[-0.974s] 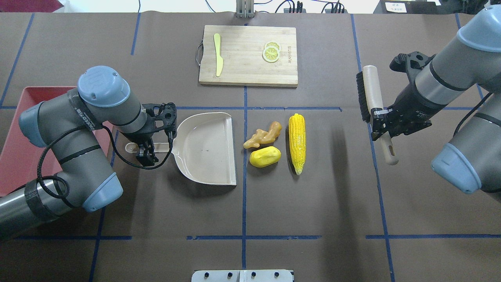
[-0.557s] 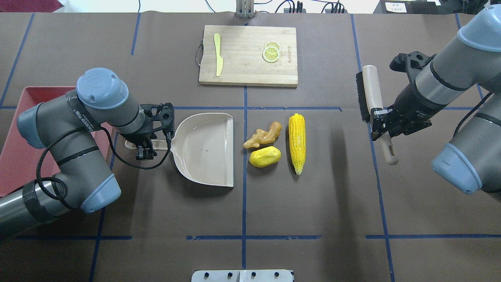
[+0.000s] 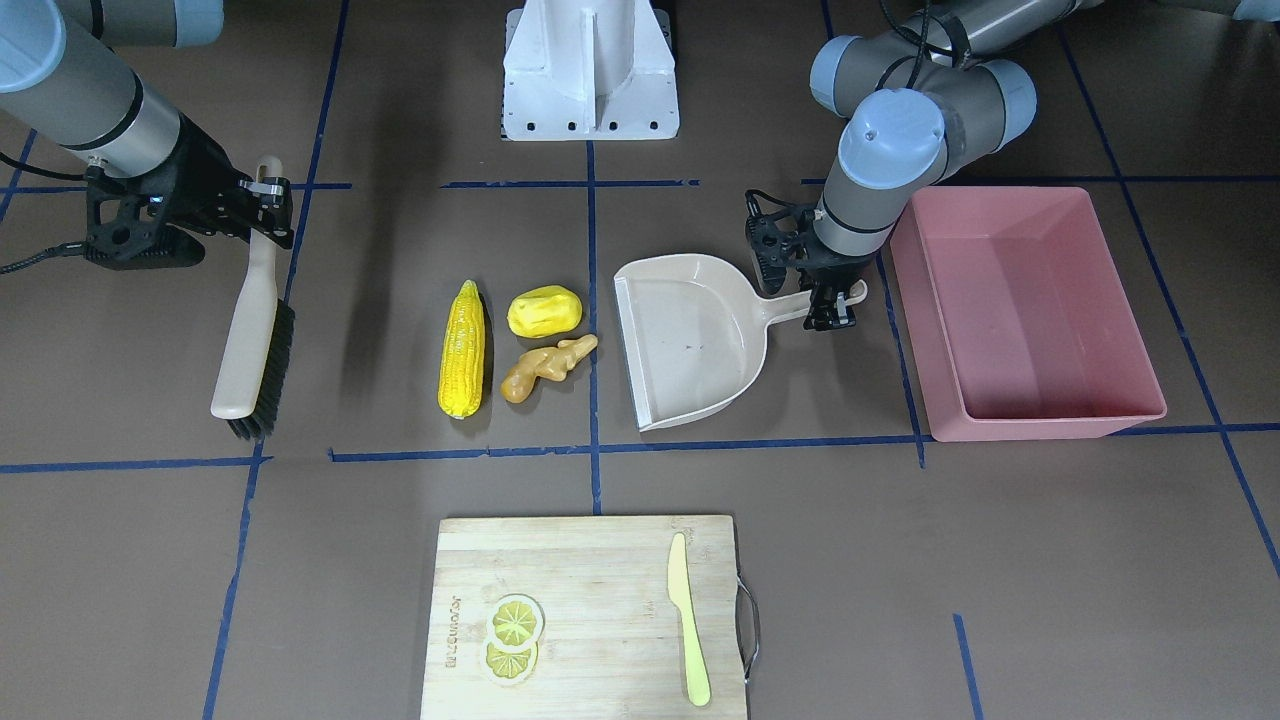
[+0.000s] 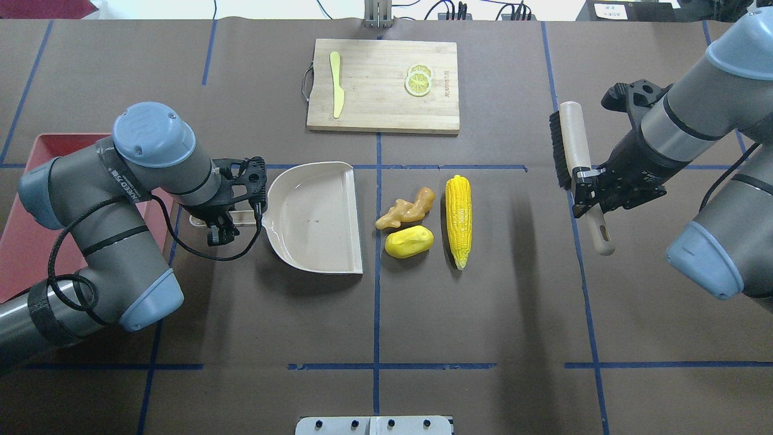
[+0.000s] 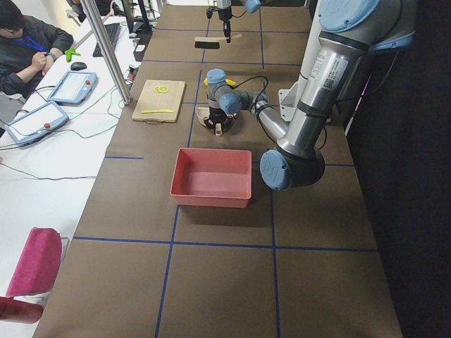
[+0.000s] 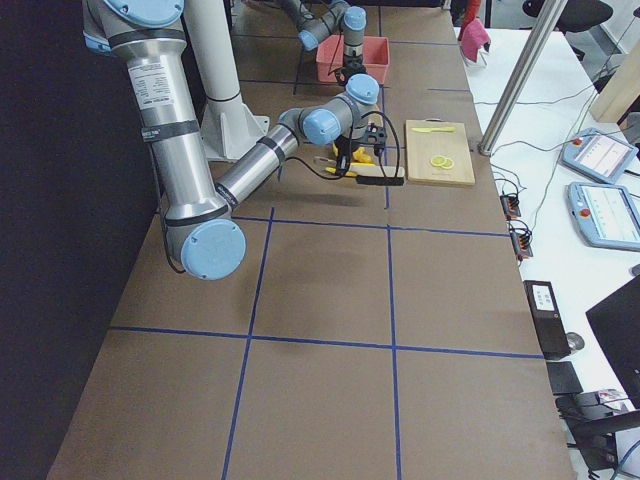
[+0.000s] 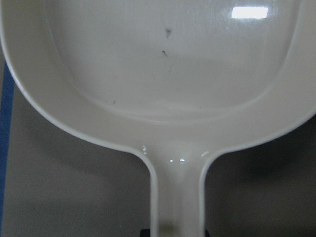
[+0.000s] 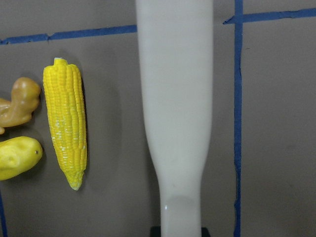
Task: Sweep and dump trash into bin
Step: 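Grasp the beige dustpan handle with the left gripper while the right lifts the brush, then sweep the ginger, potato and corn into the dustpan with the right-held brush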
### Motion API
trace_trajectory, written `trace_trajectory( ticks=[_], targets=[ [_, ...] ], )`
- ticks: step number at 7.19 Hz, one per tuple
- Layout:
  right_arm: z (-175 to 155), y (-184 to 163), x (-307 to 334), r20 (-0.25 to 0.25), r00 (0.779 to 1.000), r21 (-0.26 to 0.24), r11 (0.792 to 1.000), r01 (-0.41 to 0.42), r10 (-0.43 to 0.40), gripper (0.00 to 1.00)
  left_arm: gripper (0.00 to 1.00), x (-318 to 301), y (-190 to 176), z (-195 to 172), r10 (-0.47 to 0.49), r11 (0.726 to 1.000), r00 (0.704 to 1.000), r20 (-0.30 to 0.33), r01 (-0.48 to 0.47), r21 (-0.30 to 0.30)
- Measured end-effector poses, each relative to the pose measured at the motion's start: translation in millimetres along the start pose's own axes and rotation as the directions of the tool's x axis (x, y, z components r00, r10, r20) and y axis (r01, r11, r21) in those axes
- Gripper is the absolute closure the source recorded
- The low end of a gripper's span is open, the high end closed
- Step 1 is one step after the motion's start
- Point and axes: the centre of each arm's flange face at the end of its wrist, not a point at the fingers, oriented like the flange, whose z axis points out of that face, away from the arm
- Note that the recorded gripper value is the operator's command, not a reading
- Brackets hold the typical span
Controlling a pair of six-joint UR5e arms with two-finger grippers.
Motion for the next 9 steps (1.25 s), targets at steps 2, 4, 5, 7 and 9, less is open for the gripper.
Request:
trace_trajectory(
  ticks=[2, 4, 5, 7, 9],
  targets=[
    [12, 6, -2, -0.014, 1.000, -0.019, 1.000, -0.002, 0.002, 1.00, 1.00, 7, -1, -13, -0.020, 0.999, 1.000, -0.019, 0.019, -0.048],
    [33, 15, -7, -0.039, 0.999, -0.044, 0.999, 0.005, -0.006, 1.00, 1.00, 17, -9, -14, -0.011, 0.996, 1.000, -0.010, 0.010, -0.092],
    [44, 20, -12, -0.053, 0.999, -0.054, 0.999, 0.008, -0.011, 1.00, 1.00, 22, -18, -10, 0.002, 0.993, 1.000, 0.019, 0.000, -0.117],
    [73, 33, -26, -0.096, 0.994, -0.068, 0.997, 0.036, -0.043, 1.00, 1.00, 29, -37, -10, 0.007, 0.989, 0.999, 0.041, 0.000, -0.151],
    [106, 42, -36, -0.148, 0.986, -0.080, 0.995, 0.063, -0.074, 1.00, 1.00, 37, -50, -9, -0.005, 0.988, 0.999, 0.036, 0.011, -0.156]
  ],
)
